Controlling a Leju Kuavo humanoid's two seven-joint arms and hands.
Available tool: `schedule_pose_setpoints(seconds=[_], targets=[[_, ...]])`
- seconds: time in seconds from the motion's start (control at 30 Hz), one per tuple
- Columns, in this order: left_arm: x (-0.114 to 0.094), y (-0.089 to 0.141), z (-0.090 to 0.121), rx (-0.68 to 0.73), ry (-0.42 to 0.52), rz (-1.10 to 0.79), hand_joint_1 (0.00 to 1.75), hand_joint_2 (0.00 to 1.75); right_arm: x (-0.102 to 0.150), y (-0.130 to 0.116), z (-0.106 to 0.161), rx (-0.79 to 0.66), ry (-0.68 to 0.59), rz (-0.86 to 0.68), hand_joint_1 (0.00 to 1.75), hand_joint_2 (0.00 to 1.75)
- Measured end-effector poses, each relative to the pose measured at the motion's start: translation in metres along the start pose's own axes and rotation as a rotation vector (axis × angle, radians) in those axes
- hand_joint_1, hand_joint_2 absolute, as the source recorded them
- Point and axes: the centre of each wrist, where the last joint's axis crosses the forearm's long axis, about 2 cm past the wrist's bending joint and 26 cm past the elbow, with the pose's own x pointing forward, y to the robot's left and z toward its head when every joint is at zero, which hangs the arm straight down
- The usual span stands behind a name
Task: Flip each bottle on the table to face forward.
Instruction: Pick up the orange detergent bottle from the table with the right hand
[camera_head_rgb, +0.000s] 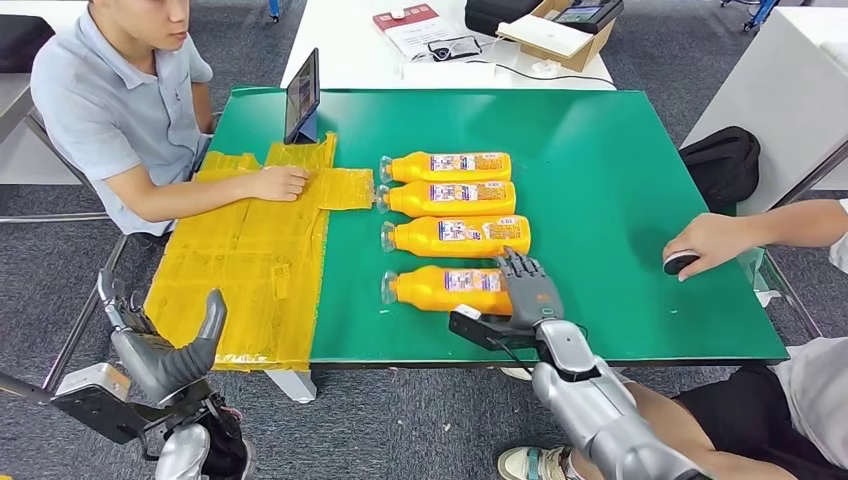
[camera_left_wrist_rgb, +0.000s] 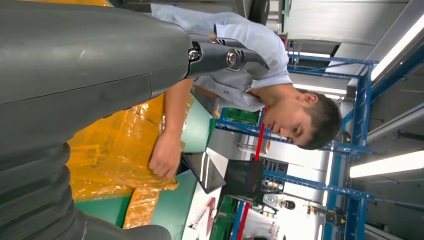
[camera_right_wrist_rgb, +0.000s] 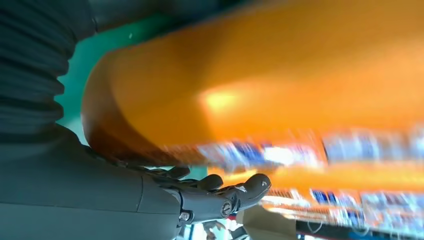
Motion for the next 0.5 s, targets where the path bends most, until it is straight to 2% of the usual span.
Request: schedule_pose_setpoints(seconds=[0.37, 0.5], targets=[[-0.005, -0.003, 0.001, -0.017, 0.017, 0.005, 0.00, 1.75, -0.010, -0.020, -0.023, 0.125, 0.031, 0.047, 1.75, 1.75], [-0.005, -0.005, 0.001, -0.024, 0.021, 0.013, 0.00, 1.75, -0.012, -0.022, -0.025, 0.164, 0.003, 0.000, 1.75, 1.75]])
